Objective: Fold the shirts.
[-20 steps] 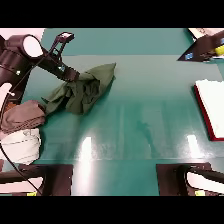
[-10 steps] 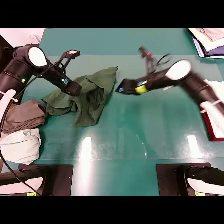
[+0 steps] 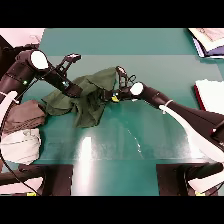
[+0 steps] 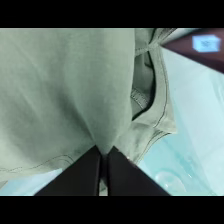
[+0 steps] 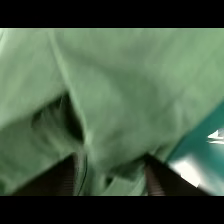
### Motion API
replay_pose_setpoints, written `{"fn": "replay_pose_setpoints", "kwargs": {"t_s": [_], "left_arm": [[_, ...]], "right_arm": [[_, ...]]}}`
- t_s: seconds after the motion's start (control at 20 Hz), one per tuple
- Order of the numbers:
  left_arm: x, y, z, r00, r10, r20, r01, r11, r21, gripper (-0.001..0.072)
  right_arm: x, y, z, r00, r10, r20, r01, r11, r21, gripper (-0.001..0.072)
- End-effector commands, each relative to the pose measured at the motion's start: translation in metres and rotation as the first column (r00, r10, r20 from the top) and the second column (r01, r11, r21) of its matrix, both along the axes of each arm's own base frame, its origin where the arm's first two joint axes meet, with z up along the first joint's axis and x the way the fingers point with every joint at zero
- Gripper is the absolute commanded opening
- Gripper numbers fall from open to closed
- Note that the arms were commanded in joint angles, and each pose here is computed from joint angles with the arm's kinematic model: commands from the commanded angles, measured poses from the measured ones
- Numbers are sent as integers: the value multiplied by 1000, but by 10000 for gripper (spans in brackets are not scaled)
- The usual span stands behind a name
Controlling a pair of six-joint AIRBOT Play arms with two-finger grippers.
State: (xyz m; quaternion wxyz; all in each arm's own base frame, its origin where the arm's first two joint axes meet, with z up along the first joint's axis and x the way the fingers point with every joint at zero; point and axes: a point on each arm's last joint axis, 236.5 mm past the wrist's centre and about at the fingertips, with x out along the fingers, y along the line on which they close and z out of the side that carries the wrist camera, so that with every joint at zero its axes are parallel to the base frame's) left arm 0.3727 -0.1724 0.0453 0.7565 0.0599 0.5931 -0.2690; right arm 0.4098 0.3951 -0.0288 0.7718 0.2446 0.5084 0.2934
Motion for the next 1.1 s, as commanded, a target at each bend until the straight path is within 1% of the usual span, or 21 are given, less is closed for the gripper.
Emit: {"fn": "replay_pose_setpoints", "kwargs": {"t_s": [0.0, 0.05, 0.15, 0.25, 0.35, 0.45, 0.5, 0.55, 0.65, 0.7, 0.8, 0.85, 0.9, 0.95, 1.05], "left_arm": [[-1, 0, 0, 1000, -2, -5, 2, 1000, 1, 26], [-2, 0, 0, 1000, -4, -8, 4, 1000, 2, 26], [-9, 1, 0, 999, -18, -28, 18, 1000, 5, 26], [-21, -5, 5, 996, -74, -48, 74, 997, -19, 26], [-27, -18, 10, 991, -127, -51, 123, 990, -75, 25], [-23, -21, 10, 992, -121, -35, 118, 989, -90, 25], [-20, -23, 11, 993, -115, -24, 113, 989, -97, 26], [-16, -30, 13, 994, -107, -10, 105, 986, -128, 26], [-12, -55, 25, 994, -107, 13, 107, 964, -245, 26], [-14, -66, 28, 991, -129, 19, 129, 951, -279, 26], [-20, -79, 19, 986, -165, 4, 159, 947, -278, 27], [-25, -85, 12, 982, -187, -13, 177, 947, -267, 171], [-29, -84, 3, 978, -207, -28, 195, 952, -236, 526], [-28, -78, -4, 977, -209, -36, 198, 960, -200, 595], [-31, -61, -10, 979, -188, -80, 174, 972, -158, 597]], "right_arm": [[14, 4, -14, 1000, -24, -6, 24, 1000, -4, 85], [15, -3, -16, 1000, -14, -4, 14, 1000, -27, 20], [12, -24, -11, 1000, 11, -11, -12, 996, -84, 19], [4, -68, 5, 999, 39, 3, -37, 982, -185, 18], [-19, -128, 21, 996, 91, -24, -94, 943, -320, 18], [-51, -205, 33, 992, 99, -83, -127, 866, -484, 18], [-63, -232, 41, 992, 75, -98, -115, 851, -513, 18], [-71, -248, 51, 994, 40, -99, -85, 859, -505, 18], [-81, -266, 67, 998, 7, -55, -34, 866, -498, 18], [-84, -267, 71, 1000, 10, -30, -24, 868, -496, 19], [-85, -268, 78, 1000, 5, 6, -2, 872, -489, 19], [-86, -268, 82, 1000, 5, 16, 3, 873, -488, 18], [-87, -268, 85, 1000, 5, 26, 8, 874, -486, 19], [-88, -269, 89, 999, 5, 36, 13, 875, -484, 19], [-88, -269, 96, 998, 5, 57, 24, 876, -481, 19]]}}
